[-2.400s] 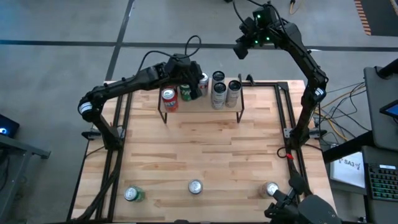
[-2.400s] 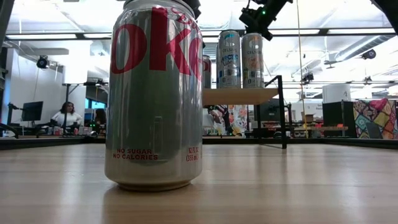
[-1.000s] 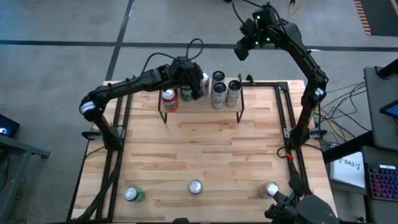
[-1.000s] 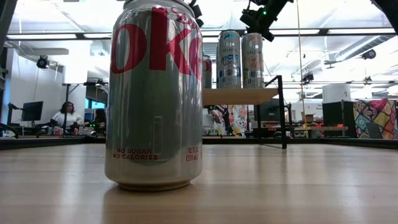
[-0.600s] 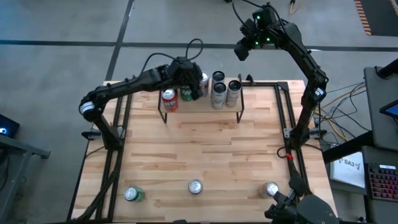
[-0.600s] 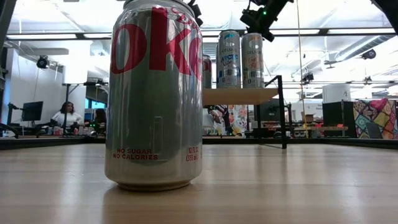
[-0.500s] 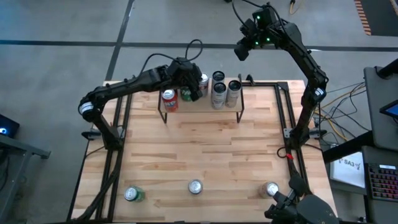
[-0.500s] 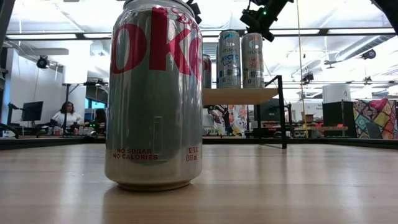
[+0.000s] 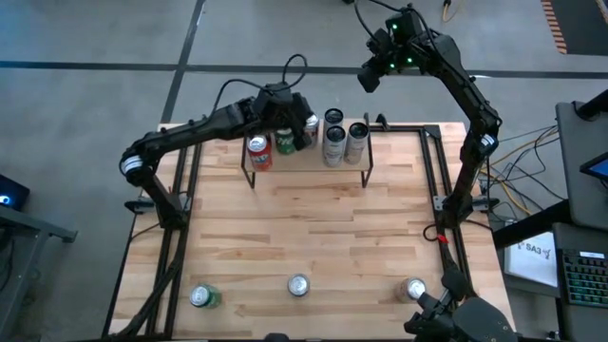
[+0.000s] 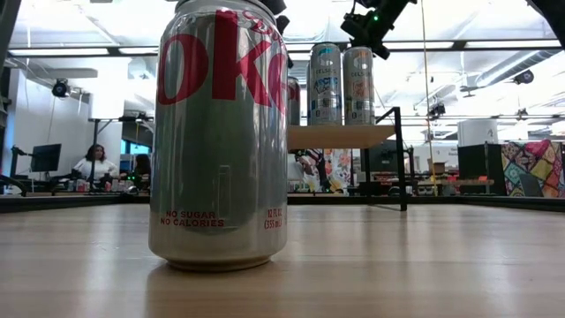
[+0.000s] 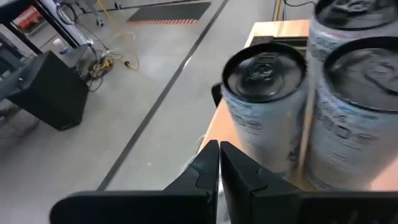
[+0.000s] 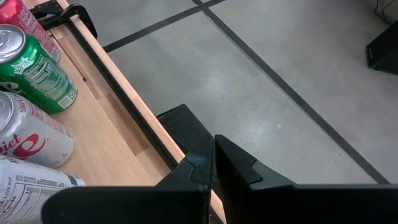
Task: Place canned beverage on shelf
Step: Adjust the soda cans on the shelf
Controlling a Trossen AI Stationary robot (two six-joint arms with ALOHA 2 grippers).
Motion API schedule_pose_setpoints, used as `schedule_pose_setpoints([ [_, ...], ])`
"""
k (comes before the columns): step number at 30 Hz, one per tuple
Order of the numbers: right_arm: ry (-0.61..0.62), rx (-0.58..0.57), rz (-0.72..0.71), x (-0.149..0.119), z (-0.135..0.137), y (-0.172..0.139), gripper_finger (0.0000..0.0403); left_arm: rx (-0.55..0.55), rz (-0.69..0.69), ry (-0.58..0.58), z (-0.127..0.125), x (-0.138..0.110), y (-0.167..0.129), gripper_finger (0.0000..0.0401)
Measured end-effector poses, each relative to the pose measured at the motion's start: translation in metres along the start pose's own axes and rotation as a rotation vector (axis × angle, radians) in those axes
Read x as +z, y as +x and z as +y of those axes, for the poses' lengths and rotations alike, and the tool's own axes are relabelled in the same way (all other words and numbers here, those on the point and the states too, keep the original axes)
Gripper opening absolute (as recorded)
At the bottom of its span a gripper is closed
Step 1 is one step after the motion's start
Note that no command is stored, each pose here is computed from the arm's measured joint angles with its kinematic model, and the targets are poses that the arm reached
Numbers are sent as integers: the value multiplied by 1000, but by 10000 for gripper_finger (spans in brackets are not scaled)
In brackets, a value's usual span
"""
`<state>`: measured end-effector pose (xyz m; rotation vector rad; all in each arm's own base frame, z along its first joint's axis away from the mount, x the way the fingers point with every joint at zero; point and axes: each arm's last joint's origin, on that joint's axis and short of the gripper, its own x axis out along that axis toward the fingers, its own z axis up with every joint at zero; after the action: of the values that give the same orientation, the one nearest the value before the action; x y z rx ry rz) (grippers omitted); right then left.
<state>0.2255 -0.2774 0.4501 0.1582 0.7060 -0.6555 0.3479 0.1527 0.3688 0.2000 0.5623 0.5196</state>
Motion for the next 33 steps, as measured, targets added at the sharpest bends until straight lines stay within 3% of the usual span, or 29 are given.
schedule_pose_setpoints([
  [15,2,0,1,0,0,0,9,-5,108,-36,-6,-11,7,0],
  [33,1,0,1,0,0,0,9,-62,103,-24,-22,4,-10,0],
])
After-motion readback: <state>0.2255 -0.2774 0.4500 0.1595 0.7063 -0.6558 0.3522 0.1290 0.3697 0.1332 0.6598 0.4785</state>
